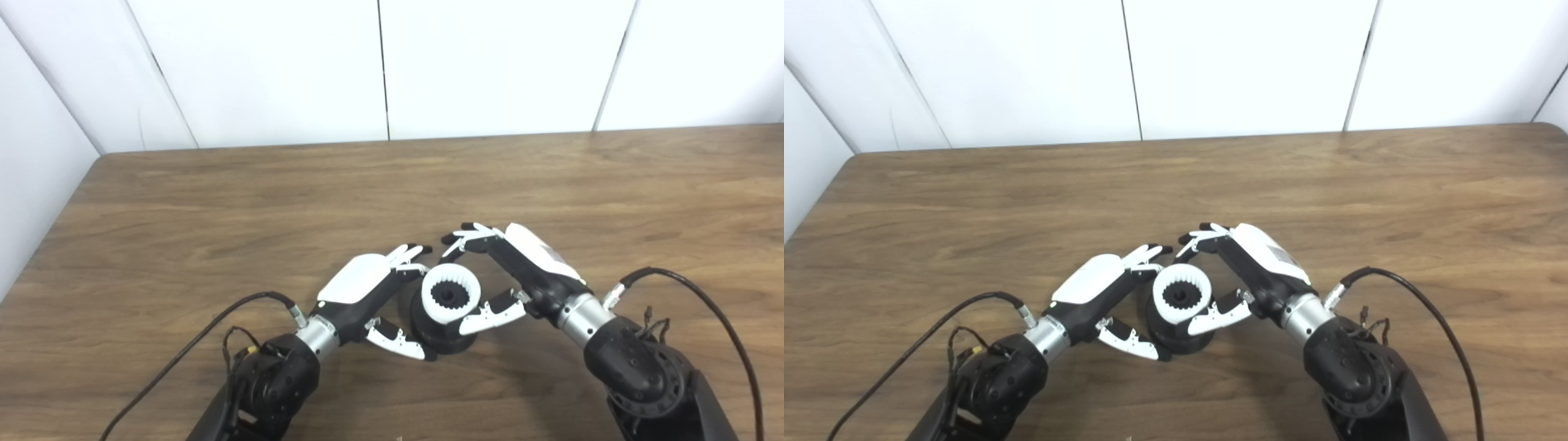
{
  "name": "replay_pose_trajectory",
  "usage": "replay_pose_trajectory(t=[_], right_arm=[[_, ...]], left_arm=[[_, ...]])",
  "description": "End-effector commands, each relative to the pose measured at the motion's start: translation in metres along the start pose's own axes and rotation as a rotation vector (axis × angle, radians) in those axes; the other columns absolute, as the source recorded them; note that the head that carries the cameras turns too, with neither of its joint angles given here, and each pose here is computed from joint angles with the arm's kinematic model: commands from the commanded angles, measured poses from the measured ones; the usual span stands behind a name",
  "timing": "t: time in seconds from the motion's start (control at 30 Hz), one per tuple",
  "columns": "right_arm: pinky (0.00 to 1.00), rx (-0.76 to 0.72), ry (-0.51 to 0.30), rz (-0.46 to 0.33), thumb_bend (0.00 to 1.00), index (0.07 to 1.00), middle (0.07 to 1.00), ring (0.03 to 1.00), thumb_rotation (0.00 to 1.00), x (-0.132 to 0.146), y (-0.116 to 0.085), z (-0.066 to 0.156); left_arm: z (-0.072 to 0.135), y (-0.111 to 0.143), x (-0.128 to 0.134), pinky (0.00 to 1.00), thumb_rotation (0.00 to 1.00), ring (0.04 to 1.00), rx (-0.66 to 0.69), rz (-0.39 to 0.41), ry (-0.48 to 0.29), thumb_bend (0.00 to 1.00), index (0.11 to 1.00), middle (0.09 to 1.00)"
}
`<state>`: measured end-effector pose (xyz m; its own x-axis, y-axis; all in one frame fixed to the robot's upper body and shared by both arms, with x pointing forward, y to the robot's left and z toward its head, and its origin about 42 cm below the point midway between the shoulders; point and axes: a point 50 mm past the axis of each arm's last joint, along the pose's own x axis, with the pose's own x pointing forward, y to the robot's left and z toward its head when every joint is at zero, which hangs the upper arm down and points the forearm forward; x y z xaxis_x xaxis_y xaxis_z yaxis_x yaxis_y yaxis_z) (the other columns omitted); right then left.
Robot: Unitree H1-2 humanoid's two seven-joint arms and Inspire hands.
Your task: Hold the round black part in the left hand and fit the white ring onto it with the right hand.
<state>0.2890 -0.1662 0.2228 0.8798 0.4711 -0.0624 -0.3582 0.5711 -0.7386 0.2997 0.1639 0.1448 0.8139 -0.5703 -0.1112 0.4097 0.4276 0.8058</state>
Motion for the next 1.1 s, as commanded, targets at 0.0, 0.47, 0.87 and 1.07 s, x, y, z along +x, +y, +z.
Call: replay_pose_trajectory(t=[0.0,0.47,0.87,1.07], right_arm=[[1.0,-0.023,-0.055,-0.048,0.52,0.488,0.846,0.958,0.16,0.0055,-0.011,0.0102],[1.0,-0.023,-0.051,-0.044,0.52,0.488,0.845,0.96,0.16,0.0076,-0.0083,0.0095],[0.99,-0.029,-0.04,-0.035,0.52,0.488,0.845,0.958,0.16,0.0074,-0.0062,0.0052],[0.99,-0.024,-0.032,-0.03,0.52,0.488,0.845,0.957,0.16,0.006,-0.0046,0.0021]], left_arm=[[-0.001,-0.0087,-0.0049,0.9,0.31,1.0,-0.01,-0.056,0.021,0.76,0.71,0.985],[0.001,-0.0121,-0.0054,0.91,0.3,1.0,-0.024,-0.07,0.018,0.77,0.705,0.986],[0.0011,-0.0124,-0.005,0.92,0.3,1.0,-0.027,-0.074,0.021,0.77,0.71,0.987],[0.002,-0.0108,-0.0057,0.9,0.3,1.0,-0.014,-0.07,0.021,0.76,0.709,0.988]])
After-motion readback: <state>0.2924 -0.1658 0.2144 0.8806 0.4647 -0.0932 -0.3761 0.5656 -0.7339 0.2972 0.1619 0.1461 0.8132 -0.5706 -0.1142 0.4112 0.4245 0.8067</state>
